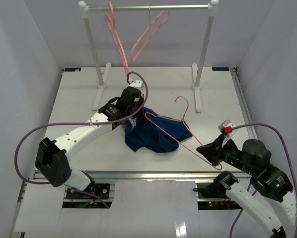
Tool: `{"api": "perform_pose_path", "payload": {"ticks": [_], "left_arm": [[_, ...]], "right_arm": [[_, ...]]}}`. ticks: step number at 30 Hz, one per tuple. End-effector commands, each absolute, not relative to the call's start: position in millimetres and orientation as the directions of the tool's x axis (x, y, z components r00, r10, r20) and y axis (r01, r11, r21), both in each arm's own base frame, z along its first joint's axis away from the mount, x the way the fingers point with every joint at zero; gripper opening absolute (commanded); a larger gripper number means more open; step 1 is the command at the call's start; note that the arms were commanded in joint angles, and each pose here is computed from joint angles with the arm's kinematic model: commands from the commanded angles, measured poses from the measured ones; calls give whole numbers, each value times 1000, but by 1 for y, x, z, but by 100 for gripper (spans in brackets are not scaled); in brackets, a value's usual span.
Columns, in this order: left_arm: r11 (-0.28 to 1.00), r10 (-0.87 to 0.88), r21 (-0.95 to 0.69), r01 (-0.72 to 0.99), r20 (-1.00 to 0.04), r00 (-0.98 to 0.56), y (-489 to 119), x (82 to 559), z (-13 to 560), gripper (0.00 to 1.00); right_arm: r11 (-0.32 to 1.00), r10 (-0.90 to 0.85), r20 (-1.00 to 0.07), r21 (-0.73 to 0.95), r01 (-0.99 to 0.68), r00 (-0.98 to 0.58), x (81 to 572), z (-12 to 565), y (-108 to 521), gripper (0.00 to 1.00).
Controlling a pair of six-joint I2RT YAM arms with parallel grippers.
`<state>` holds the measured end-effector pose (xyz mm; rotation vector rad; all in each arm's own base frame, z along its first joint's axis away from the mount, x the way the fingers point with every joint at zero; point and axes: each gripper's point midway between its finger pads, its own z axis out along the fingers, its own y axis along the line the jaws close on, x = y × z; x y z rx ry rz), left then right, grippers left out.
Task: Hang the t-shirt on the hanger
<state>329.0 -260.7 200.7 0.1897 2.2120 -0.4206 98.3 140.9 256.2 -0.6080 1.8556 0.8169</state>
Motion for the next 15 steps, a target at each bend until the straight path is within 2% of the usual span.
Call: {"api": "perform_pose_path", "payload": {"ticks": [1, 15], "left_arm": [[936, -19, -227, 271, -798, -603, -259, 336, 216, 0], [925, -16, -244, 292, -793, -609, -261, 331, 215, 0]], "right_arm": [[597, -2, -941, 270, -756, -338, 90, 282, 145, 8], [662, -22, -934, 253, -706, -355, 109, 262, 143, 8]]}}
